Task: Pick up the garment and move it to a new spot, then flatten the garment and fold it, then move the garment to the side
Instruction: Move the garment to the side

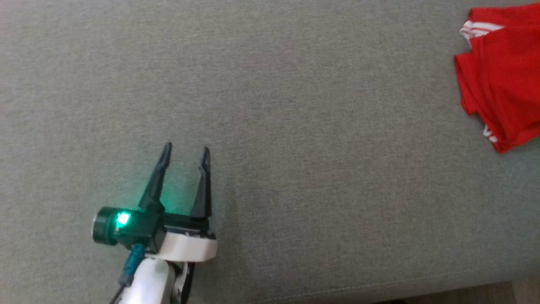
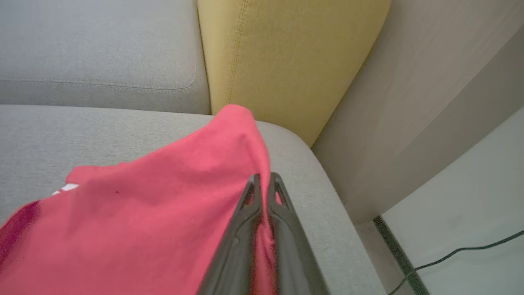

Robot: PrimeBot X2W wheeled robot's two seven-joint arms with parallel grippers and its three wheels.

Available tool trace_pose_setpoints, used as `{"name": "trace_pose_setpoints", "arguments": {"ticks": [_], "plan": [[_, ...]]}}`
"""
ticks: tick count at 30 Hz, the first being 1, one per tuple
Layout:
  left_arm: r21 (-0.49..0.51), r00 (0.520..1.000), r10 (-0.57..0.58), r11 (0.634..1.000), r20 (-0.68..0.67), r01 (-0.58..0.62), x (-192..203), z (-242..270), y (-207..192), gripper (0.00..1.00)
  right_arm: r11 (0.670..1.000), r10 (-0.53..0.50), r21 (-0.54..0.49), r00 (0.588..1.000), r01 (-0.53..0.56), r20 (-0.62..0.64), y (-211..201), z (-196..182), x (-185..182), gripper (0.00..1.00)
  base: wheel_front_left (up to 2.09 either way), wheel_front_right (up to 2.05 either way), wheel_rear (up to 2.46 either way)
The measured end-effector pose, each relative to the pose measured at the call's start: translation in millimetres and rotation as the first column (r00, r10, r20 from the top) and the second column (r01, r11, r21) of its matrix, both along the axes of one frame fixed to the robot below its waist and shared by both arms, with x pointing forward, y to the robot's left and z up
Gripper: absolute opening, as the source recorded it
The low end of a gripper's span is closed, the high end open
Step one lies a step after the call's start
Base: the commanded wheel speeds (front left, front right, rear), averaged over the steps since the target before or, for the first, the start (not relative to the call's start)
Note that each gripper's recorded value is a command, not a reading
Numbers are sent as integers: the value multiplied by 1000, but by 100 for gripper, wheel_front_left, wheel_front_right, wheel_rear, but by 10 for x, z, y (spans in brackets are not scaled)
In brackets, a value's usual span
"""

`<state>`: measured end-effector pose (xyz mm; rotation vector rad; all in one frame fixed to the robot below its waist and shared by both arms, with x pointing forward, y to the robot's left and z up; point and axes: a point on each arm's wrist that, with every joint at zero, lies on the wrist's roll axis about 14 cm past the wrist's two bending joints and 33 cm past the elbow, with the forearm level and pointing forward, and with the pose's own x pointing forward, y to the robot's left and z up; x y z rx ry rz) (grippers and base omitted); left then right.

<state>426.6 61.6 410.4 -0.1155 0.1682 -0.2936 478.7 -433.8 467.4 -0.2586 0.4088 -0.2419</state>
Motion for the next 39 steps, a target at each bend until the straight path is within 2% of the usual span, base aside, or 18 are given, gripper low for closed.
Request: {"name": "trace_pose_setpoints", "arguments": {"ticks": [1, 2, 6, 9, 12, 18, 21, 24, 26, 30, 33, 39], "plan": [[-1, 1000, 4, 1000, 4, -4, 29, 5, 6, 100, 1000, -4, -3, 1000, 4, -12, -22, -4, -20, 15, 0, 0, 0], [-3, 1000, 6, 1000, 11, -5, 54, 24, 4, 100, 1000, -12, -5, 1000, 12, -17, -49, 0, -43, 100, 0, 0, 0], [6, 999, 36, 999, 39, -36, 64, 134, 61, 100, 998, 18, -59, 1000, -18, 5, -37, 143, -53, 100, 0, 0, 0], [1, 997, 65, 998, 49, -65, 48, 207, 115, 100, 999, 25, -44, 999, -24, 32, 39, 198, -52, 100, 0, 0, 0], [-11, 994, 95, 995, 55, -95, -46, 299, 187, 100, 998, 70, -6, 996, -70, 52, 328, 123, -97, 100, 0, 0, 0], [-13, 988, 152, 988, 38, -152, -496, 373, 370, 100, 974, 146, 166, 987, -156, 69, 1160, -342, -546, 100, 0, 0, 0], [-36, 980, 191, 981, 57, -189, -688, 489, 460, 100, 948, 181, 256, 981, -192, 64, 1605, -583, -881, 100, 0, 0, 0], [-33, 967, 238, 971, 91, -236, -839, 595, 581, 100, 907, 237, 336, 967, -253, 89, 2112, -689, -1136, 100, 0, 0, 0], [-36, 958, 261, 965, 116, -258, -915, 666, 652, 100, 874, 279, 366, 947, -319, 160, 2455, -582, -1232, 100, 0, 0, 0], [-36, 942, 300, 954, 147, -298, -1113, 727, 791, 100, 831, 340, 326, 875, -451, 344, 2924, -133, -1386, 100, 0, 0, 0], [-24, 933, 320, 947, 163, -320, -1260, 731, 882, 100, 829, 345, 287, 843, -480, 412, 3028, 51, -1564, 100, 0, 0, 0], [-1, 929, 318, 946, 189, -323, -1398, 747, 932, 100, 854, 308, 263, 843, -449, 440, 2932, 104, -1792, 100, 0, 0, 0]]}}
